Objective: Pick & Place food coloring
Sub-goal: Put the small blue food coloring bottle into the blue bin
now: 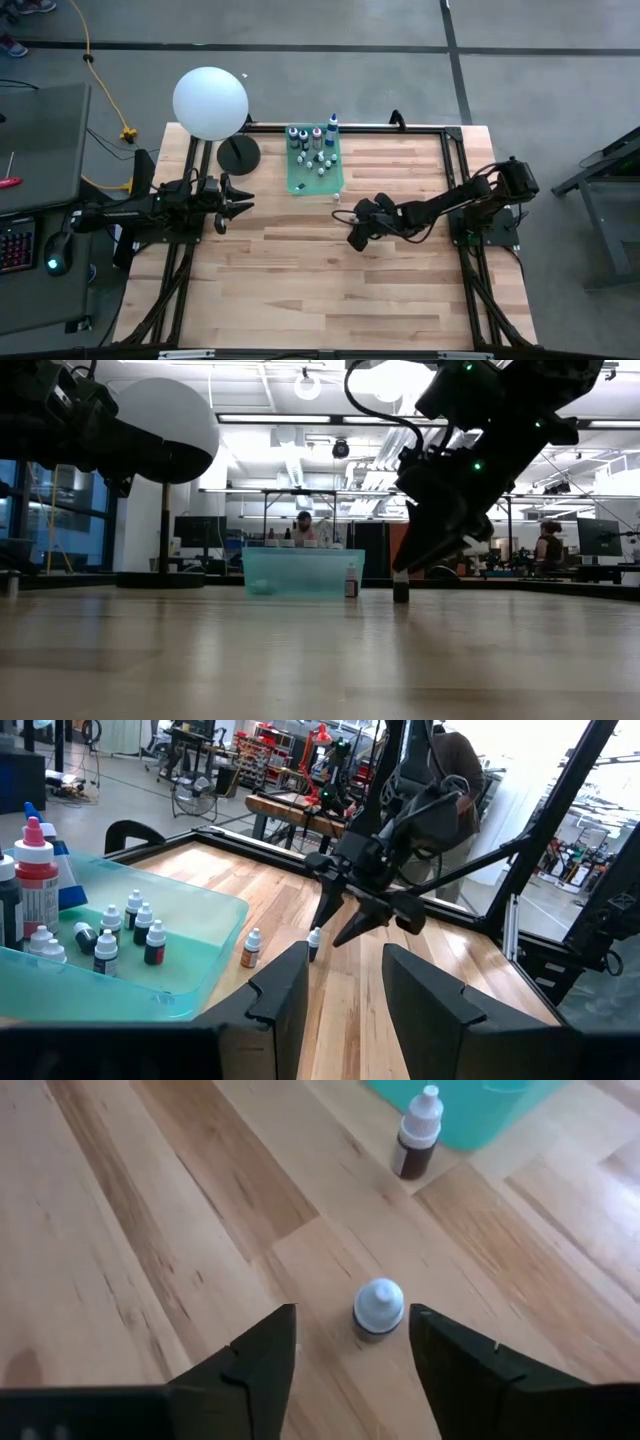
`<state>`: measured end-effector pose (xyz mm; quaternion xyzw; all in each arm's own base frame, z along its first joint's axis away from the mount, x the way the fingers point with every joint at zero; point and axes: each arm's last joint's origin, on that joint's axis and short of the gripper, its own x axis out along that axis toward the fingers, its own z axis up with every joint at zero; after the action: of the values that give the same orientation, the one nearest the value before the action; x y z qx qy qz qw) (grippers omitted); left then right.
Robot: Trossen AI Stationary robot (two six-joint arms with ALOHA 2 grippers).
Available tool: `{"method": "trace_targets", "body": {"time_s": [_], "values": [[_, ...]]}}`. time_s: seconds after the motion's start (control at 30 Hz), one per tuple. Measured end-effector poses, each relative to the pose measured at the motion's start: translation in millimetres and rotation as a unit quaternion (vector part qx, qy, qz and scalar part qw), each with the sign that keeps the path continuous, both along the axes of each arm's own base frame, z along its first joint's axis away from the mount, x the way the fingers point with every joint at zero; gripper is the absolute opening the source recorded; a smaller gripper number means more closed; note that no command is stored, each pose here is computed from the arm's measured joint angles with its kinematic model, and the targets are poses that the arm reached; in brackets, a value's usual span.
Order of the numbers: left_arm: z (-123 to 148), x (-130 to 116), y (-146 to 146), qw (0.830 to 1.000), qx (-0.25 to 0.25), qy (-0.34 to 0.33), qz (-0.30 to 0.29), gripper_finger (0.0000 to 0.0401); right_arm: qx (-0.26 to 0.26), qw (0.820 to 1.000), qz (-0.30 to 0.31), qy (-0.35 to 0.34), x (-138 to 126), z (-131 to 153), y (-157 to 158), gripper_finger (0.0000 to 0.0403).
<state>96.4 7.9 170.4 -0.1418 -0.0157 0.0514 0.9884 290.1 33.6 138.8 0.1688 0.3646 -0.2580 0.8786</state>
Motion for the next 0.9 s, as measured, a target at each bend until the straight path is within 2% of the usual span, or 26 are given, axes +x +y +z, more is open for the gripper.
{"method": "trace_targets", "body": {"time_s": [0.33, 0.53, 0.9], "values": [[0, 0, 0, 1.000, 0.000, 0.000, 0.000, 0.0129, -0.003, 1.000, -0.003, 0.006, 2, 0, -15, 0.0148], [0, 0, 0, 1.000, 0.000, 0.000, 0.000, 0.0129, 0.021, 1.000, 0.016, 0.006, 4, 0, -24, 0.0136], [0, 0, 0, 1.000, 0.000, 0.000, 0.000, 0.0129, 0.024, 1.000, 0.019, 0.007, 4, 0, -24, 0.0115]]}}
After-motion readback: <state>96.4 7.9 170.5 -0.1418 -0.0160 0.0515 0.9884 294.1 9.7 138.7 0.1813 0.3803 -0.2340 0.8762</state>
